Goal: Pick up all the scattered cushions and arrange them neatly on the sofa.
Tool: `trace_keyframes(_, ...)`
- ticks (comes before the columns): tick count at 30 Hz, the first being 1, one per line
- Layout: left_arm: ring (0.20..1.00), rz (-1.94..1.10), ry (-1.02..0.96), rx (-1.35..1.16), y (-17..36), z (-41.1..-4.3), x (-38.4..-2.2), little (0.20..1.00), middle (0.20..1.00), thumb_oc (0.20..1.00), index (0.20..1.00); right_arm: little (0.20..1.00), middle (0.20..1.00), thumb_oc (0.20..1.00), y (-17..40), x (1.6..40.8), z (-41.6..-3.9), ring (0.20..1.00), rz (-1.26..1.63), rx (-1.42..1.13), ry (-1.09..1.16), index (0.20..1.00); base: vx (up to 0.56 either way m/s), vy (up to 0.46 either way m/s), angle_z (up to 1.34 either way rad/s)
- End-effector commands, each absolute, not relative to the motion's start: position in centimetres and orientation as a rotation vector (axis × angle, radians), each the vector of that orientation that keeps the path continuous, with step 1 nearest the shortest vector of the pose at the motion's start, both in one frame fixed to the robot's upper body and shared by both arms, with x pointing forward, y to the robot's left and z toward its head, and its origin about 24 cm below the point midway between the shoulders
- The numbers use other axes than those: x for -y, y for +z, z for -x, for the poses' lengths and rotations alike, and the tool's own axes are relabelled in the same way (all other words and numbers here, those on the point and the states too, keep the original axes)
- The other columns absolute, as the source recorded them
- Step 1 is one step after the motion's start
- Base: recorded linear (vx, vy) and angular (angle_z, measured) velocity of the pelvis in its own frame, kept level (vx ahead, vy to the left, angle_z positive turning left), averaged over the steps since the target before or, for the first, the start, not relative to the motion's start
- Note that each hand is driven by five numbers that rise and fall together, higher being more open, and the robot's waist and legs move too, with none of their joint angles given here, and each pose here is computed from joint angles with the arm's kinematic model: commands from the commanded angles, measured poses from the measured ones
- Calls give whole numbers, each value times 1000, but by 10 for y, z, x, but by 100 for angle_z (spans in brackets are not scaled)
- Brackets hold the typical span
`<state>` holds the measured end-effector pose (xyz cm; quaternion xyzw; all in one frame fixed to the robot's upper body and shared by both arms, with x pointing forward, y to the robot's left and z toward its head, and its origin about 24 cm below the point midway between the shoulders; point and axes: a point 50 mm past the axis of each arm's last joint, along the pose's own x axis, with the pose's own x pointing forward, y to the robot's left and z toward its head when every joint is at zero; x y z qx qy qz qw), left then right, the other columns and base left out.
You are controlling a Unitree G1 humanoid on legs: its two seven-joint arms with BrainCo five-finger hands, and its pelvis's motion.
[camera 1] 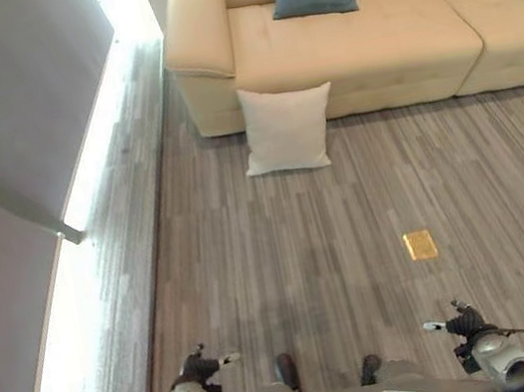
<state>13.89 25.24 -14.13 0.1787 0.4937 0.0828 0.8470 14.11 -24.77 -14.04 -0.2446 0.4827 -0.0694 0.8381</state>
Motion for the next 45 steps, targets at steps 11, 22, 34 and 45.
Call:
trace_keyframes(11, 1000, -359, 164, -1079, -150, -124, -241, 1000, 1000, 1000, 1000, 1000, 1000, 1000, -142, 262, -126, 1000, 511, -1054, -199, 1000, 84, -108, 45)
trace_keyframes(22, 1000, -315, 212, -1130, -155, -108, -243, 1000, 1000, 1000, 1000, 1000, 1000, 1000, -137, 262, -136, 1000, 501, -1007, -220, 1000, 160, 9, 16)
trace_keyframes(34, 1000, -375, 179, -1077, -148, -124, -245, 1000, 1000, 1000, 1000, 1000, 1000, 1000, -133, 255, -153, 1000, 530, -963, -177, 1000, 255, 138, -39)
trace_keyframes(45, 1000, -379, 120, -1060, -149, -130, -235, 1000, 1000, 1000, 1000, 1000, 1000, 1000, -138, 261, -136, 1000, 562, -1023, -152, 1000, 341, -153, 31)
